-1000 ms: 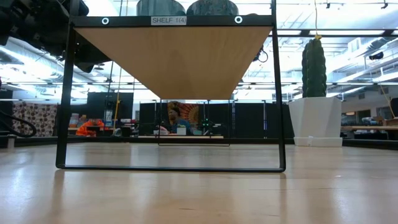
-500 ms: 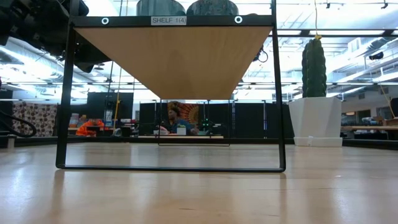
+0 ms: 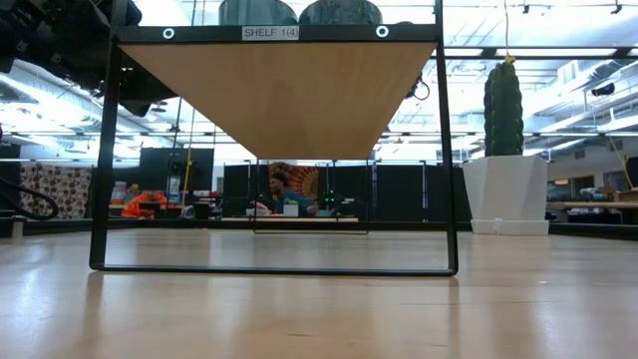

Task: Place coffee mugs
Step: Put the green mug on the shelf

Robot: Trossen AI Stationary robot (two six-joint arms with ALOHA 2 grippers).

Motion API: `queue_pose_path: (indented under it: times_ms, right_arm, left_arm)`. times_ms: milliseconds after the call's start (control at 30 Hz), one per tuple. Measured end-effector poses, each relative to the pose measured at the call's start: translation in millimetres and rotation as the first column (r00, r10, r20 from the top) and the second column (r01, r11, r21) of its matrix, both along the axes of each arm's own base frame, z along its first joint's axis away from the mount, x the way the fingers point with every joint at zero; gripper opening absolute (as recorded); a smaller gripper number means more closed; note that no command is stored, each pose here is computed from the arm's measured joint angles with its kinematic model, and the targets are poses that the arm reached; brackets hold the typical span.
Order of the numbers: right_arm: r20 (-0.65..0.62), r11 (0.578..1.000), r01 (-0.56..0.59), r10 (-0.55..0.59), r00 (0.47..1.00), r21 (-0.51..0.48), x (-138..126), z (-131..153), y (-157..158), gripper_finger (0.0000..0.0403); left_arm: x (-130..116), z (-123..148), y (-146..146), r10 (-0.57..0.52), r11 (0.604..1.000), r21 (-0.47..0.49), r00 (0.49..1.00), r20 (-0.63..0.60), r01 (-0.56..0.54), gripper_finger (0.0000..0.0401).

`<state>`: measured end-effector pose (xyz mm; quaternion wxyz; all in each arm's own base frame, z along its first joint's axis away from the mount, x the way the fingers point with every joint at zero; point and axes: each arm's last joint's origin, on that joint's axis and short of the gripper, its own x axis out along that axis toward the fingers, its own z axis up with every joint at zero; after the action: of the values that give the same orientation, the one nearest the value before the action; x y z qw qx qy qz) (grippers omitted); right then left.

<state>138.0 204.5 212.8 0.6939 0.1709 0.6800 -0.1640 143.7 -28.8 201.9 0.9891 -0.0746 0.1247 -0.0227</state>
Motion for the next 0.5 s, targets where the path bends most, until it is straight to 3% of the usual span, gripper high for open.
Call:
queue_pose_path:
  times_ms: [500]
  right_arm:
    - [0.014,1.000,0.011,-0.011,1.000,-0.010,-6.0,-32.9,-8.0,0.0125]
  left_arm:
    - [0.0,0.0,0.0,0.000,1.000,0.001,1.000,0.000,0.000,0.0265]
